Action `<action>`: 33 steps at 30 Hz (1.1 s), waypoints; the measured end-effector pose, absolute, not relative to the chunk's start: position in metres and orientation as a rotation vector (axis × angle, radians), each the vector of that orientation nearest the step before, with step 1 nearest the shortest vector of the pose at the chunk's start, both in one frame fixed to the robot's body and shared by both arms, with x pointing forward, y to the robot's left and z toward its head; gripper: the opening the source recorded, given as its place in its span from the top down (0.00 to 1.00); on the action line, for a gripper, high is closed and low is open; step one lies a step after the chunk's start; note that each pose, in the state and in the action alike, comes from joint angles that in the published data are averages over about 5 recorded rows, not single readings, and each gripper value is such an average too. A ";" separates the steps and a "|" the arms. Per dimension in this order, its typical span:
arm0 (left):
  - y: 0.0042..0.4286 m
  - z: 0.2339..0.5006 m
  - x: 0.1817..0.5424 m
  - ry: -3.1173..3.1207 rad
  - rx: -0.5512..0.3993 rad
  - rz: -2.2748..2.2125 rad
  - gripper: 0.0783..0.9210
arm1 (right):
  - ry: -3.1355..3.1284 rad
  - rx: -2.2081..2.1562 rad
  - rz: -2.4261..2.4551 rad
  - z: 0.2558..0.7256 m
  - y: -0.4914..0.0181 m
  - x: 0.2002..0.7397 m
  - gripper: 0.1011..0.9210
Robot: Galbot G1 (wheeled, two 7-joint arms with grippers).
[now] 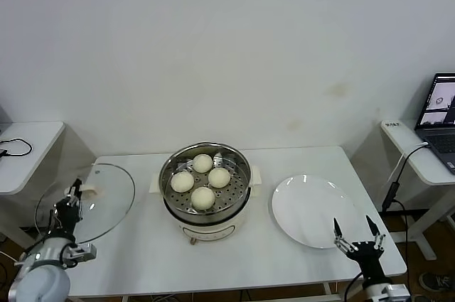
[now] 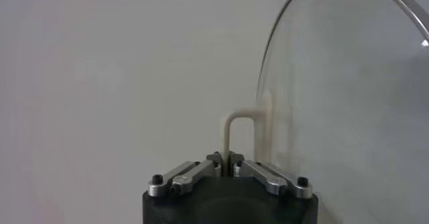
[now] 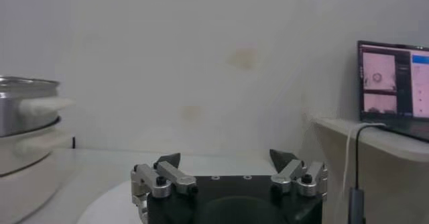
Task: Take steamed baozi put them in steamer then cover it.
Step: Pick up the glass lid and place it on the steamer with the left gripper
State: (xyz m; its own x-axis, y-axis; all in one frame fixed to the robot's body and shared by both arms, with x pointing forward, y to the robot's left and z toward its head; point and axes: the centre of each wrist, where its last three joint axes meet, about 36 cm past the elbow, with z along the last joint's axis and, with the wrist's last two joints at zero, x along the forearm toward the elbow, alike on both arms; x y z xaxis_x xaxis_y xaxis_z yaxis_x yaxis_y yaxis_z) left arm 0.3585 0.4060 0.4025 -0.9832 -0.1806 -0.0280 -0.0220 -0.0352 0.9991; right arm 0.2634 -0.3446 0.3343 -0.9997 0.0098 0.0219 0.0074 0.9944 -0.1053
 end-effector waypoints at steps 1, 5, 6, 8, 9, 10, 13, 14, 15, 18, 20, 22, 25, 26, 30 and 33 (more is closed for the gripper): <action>0.403 0.410 0.359 -2.114 0.228 -2.167 0.94 | -3.115 -0.012 0.168 0.334 -0.344 0.263 0.12; 0.385 0.438 0.359 -2.175 0.227 -2.145 0.94 | -3.114 -0.015 0.189 0.335 -0.343 0.261 0.12; 0.379 0.444 0.360 -2.193 0.221 -2.140 0.94 | -3.114 -0.017 0.195 0.334 -0.343 0.260 0.12; 0.369 0.453 0.361 -2.226 0.205 -2.133 0.94 | -3.112 -0.018 0.210 0.334 -0.341 0.258 0.12; 0.363 0.457 0.363 -2.243 0.195 -2.129 0.94 | -3.110 -0.018 0.218 0.334 -0.339 0.258 0.12; 0.357 0.460 0.364 -2.260 0.185 -2.125 0.94 | -3.108 -0.019 0.226 0.334 -0.338 0.257 0.12; 0.339 0.466 0.371 -2.309 0.153 -2.113 0.94 | -3.099 -0.019 0.252 0.332 -0.332 0.254 0.12; 0.332 0.467 0.374 -2.325 0.141 -2.109 0.94 | -3.097 -0.020 0.260 0.331 -0.330 0.254 0.12; 0.325 0.468 0.376 -2.339 0.127 -2.105 0.94 | -3.094 -0.020 0.269 0.330 -0.328 0.254 0.12; 0.303 0.471 0.384 -2.371 0.085 -2.099 0.94 | -3.084 -0.018 0.290 0.327 -0.321 0.254 0.12; 0.290 0.473 0.388 -2.383 0.057 -2.099 0.94 | -3.076 -0.015 0.301 0.325 -0.317 0.253 0.12; 0.278 0.474 0.392 -2.387 0.030 -2.103 0.94 | -3.069 -0.011 0.309 0.323 -0.312 0.254 0.12; 0.263 0.475 0.397 -2.386 -0.007 -2.112 0.94 | -3.060 -0.008 0.321 0.319 -0.306 0.255 0.12; 0.258 0.475 0.399 -2.384 -0.018 -2.114 0.94 | -3.057 -0.008 0.328 0.318 -0.304 0.256 0.12; 0.239 0.473 0.406 -2.370 -0.050 -2.124 0.94 | -3.047 -0.006 0.352 0.314 -0.301 0.258 0.12; 0.226 0.471 0.412 -2.358 -0.063 -2.132 0.94 | -3.041 -0.004 0.361 0.312 -0.298 0.259 0.12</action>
